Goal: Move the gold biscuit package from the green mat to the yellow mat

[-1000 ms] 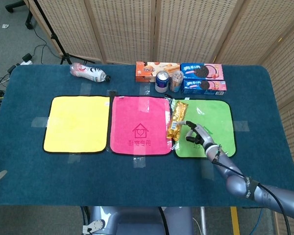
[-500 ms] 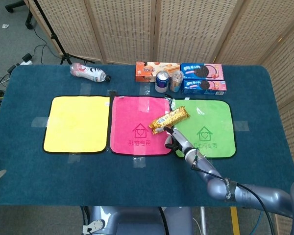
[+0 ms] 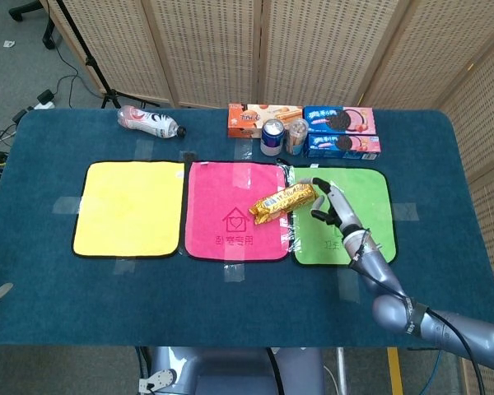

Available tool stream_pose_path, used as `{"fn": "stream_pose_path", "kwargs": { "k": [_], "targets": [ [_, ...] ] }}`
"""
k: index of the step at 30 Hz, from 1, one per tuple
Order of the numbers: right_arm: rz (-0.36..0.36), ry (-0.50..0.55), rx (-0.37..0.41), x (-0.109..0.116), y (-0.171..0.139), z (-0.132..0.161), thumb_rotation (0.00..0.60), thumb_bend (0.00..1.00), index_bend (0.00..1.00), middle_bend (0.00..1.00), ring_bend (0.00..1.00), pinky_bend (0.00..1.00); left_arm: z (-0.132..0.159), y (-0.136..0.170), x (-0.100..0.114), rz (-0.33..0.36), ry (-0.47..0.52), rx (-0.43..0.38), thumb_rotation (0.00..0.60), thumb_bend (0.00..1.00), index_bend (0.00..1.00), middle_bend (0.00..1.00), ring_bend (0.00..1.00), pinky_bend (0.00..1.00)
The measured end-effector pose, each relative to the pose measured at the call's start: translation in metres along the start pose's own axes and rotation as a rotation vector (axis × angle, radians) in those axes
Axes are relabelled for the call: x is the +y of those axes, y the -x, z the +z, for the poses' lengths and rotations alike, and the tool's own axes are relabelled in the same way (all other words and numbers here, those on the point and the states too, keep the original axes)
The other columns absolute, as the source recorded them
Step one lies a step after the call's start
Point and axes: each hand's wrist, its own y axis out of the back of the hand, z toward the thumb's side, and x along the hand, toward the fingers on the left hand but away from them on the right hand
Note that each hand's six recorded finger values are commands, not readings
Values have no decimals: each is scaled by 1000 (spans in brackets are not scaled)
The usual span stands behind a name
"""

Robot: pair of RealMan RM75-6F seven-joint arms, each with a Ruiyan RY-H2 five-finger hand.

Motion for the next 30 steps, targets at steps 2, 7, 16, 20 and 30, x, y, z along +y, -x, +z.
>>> {"fn": "stream_pose_path", "kwargs": {
  "k": [2, 7, 16, 20, 30],
  "targets": [
    [-43, -4, -23, 16, 11, -9, 600, 1000, 205, 119, 0, 22, 2, -2, -1, 1, -13, 0, 600, 46, 0, 0, 0, 0],
    [-107, 0, -87, 41, 32, -32, 600, 1000, 205, 119, 0, 22, 6, -9, -6, -6, -26, 10, 600, 46, 0, 0, 0, 0],
    [-61, 38, -174, 21, 56, -63, 600, 1000, 247, 123, 0, 75, 4, -16, -13, -27, -42, 39, 600, 47, 0, 0, 0, 0],
    [-14, 43, -170, -2, 59, -59, 600, 1000, 247, 123, 0, 75, 5, -18, -16, -35, -44, 42, 600, 47, 0, 0, 0, 0],
    [82, 40, -110, -60, 53, -30, 600, 1000, 247, 126, 0, 97, 1, -18, -14, -37, -26, 51, 600, 49, 0, 0, 0, 0]
  ]
}}
